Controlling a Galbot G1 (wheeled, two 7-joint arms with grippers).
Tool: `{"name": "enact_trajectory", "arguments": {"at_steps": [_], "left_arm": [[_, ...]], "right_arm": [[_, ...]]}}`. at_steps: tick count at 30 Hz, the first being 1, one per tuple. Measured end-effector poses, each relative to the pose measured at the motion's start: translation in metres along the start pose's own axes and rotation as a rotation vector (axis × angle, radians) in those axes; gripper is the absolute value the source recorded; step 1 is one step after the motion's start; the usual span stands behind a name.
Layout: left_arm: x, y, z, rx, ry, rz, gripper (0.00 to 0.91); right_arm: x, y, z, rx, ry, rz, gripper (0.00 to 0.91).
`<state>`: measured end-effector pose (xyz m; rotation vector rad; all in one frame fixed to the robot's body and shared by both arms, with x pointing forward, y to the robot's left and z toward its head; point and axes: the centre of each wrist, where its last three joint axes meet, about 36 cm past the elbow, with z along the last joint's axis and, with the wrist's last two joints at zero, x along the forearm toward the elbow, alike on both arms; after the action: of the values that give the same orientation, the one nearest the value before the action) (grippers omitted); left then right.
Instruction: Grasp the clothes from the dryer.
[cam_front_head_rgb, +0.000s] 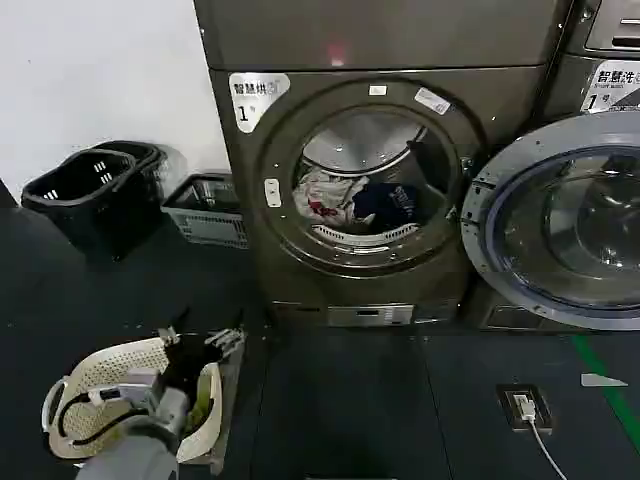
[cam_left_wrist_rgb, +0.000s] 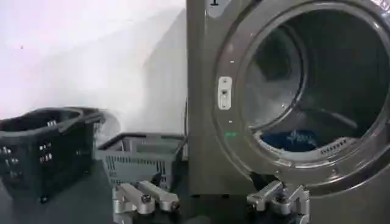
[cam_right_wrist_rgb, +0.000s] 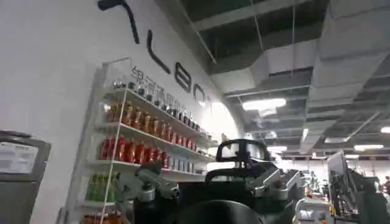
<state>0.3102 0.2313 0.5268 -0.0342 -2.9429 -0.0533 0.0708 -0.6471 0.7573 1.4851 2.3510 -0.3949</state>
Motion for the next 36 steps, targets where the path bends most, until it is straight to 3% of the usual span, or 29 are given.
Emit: {"name": "enact_trajectory", "arguments": {"at_steps": [36], "left_arm": [[0.0038, -0.0011, -0.0067, -0.006, -0.029, 0.019, 0.907]], "right_arm": [[-0.0015, -0.0047, -0.0014, -0.005, -0.026, 0.003, 0.907]]}}
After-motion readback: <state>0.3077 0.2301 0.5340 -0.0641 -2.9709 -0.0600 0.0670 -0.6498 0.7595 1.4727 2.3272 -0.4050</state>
